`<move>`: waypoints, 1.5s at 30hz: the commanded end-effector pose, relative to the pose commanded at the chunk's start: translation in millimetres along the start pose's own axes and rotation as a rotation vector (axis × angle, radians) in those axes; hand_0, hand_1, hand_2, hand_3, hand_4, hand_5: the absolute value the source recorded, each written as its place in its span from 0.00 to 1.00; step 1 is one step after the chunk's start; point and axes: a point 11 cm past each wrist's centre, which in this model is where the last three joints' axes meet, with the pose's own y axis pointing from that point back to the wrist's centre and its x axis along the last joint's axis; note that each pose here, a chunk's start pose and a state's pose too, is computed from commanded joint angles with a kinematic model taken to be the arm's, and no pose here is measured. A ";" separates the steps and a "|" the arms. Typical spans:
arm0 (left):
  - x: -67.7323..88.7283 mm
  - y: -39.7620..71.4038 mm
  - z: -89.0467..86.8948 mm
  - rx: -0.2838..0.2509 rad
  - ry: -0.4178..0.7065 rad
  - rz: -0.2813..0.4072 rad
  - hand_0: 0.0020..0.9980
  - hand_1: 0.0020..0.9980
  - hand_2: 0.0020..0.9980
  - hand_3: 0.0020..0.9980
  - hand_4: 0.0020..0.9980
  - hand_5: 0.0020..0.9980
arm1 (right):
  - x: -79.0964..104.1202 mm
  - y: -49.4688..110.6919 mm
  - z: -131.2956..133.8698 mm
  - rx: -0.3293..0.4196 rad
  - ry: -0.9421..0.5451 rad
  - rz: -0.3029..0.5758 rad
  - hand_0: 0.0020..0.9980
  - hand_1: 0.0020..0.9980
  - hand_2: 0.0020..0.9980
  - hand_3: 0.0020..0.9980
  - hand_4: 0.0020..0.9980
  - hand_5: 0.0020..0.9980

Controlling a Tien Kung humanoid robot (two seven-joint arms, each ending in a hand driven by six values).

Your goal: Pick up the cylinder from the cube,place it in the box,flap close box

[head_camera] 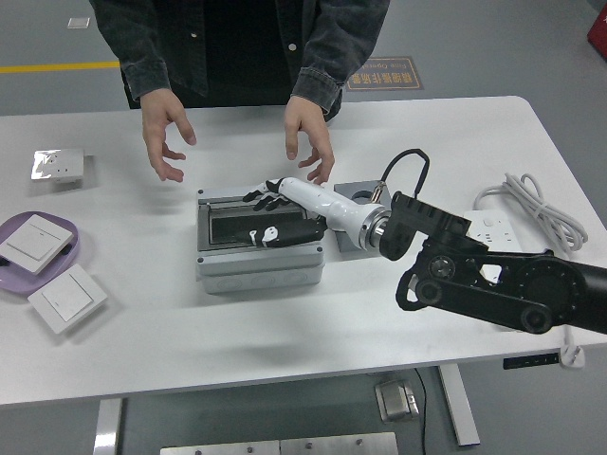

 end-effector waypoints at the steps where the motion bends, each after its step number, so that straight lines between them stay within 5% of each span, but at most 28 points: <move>1: 0.3 0.0 -0.6 0.001 0.001 0.001 0.61 0.63 0.61 0.63 0.71 0.24 | 8.5 3.8 4.9 -0.003 -0.017 0.037 0.82 0.78 0.78 0.85 0.89 0.66; 10: -4.8 -0.3 -15.5 0.026 0.007 -0.007 0.61 0.63 0.61 0.63 0.71 0.24 | 50.5 36.2 19.5 0.113 -0.313 0.335 0.80 0.77 0.77 0.84 0.87 0.64; 16: -10.0 -0.4 -23.4 0.038 0.009 -0.015 0.61 0.63 0.61 0.63 0.71 0.24 | 62.7 63.8 77.6 0.090 -0.546 0.531 0.79 0.74 0.75 0.81 0.87 0.64; 20: -10.7 -0.4 -27.4 0.048 0.012 -0.013 0.61 0.63 0.61 0.63 0.71 0.24 | 62.2 84.6 113.8 0.062 -0.621 0.656 0.79 0.74 0.75 0.81 0.87 0.64; 25: -14.8 -0.5 -30.4 0.052 0.014 -0.020 0.61 0.63 0.61 0.63 0.71 0.24 | 35.8 100.6 148.4 0.019 -0.668 0.769 0.77 0.72 0.72 0.77 0.87 0.64; 27: -16.5 -0.5 -30.3 0.051 0.014 -0.024 0.61 0.63 0.61 0.63 0.71 0.24 | 28.8 104.2 148.5 0.029 -0.686 0.802 0.77 0.72 0.72 0.77 0.87 0.64; 28: -17.0 -0.5 -30.7 0.051 0.014 -0.025 0.61 0.63 0.61 0.63 0.71 0.24 | 27.1 105.0 146.0 0.043 -0.689 0.811 0.72 0.70 0.70 0.76 0.87 0.46; 33: -17.8 -0.4 -33.4 0.056 0.013 -0.027 0.61 0.63 0.61 0.63 0.71 0.24 | 27.4 103.4 130.8 0.116 -0.680 0.820 0.72 0.70 0.70 0.76 0.87 0.46; 34: -17.7 -0.4 -33.7 0.057 0.013 -0.026 0.61 0.63 0.61 0.63 0.71 0.24 | 28.0 102.8 129.6 0.120 -0.681 0.819 0.73 0.70 0.70 0.75 0.68 0.18; 45: -19.3 -0.4 -35.9 0.059 0.008 -0.029 0.61 0.63 0.61 0.63 0.71 0.25 | 34.3 106.1 131.4 0.109 -0.671 0.840 0.73 0.70 0.70 0.74 0.60 0.15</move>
